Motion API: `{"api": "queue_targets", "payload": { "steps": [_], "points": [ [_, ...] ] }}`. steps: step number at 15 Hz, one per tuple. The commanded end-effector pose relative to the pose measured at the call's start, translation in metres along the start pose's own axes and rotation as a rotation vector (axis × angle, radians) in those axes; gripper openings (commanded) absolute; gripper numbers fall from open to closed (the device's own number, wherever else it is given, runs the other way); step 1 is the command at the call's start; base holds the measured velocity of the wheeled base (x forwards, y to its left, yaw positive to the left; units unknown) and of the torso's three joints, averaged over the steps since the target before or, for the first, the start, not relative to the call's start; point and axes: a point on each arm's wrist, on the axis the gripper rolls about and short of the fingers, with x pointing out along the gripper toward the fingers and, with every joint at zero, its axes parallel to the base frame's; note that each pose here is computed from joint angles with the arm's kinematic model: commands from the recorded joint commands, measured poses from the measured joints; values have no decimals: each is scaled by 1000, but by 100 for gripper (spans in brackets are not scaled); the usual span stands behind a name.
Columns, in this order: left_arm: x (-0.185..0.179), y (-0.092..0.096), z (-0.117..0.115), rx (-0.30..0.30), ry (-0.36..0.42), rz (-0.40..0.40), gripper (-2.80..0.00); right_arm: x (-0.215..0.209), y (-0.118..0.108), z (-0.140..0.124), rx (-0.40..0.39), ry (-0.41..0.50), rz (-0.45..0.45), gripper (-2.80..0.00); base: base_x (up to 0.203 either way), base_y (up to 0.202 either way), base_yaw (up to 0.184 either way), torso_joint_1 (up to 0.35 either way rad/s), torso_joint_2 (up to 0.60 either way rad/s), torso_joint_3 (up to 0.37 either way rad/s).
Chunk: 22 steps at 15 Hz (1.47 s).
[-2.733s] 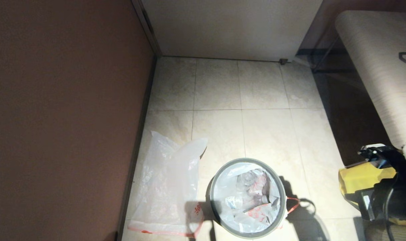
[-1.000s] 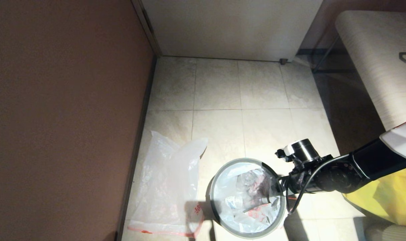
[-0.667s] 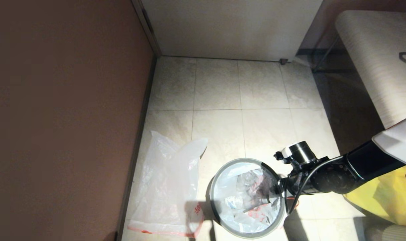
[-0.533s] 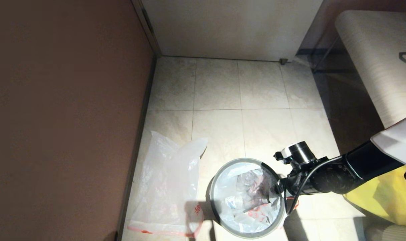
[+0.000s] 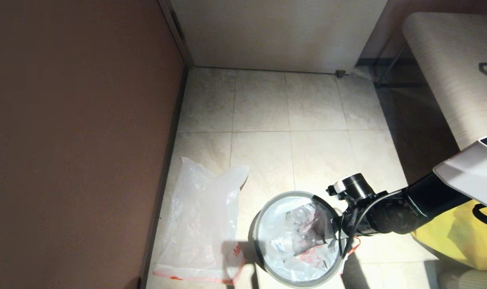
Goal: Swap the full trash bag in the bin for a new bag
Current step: Place the trash can ring on the floor
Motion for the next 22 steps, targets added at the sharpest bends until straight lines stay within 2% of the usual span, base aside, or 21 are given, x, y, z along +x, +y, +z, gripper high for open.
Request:
{"api": "queue_targets", "payload": {
  "steps": [1,10,12,22],
  "points": [
    [0,0,0,-1,-2,0,-280,-10,1,3,-1,-22,5,-280,0,0,0,0,0,0],
    [0,0,0,-1,-2,0,-280,-37,6,-6,-21,-44,2,-280,0,0,0,0,0,0],
    [0,0,0,0,-2,0,-280,-55,5,-6,-20,-67,11,-280,0,0,0,0,0,0],
    [0,0,0,0,-2,0,-280,-147,7,-14,93,-64,99,-280,0,0,0,0,0,0]
  ]
}}
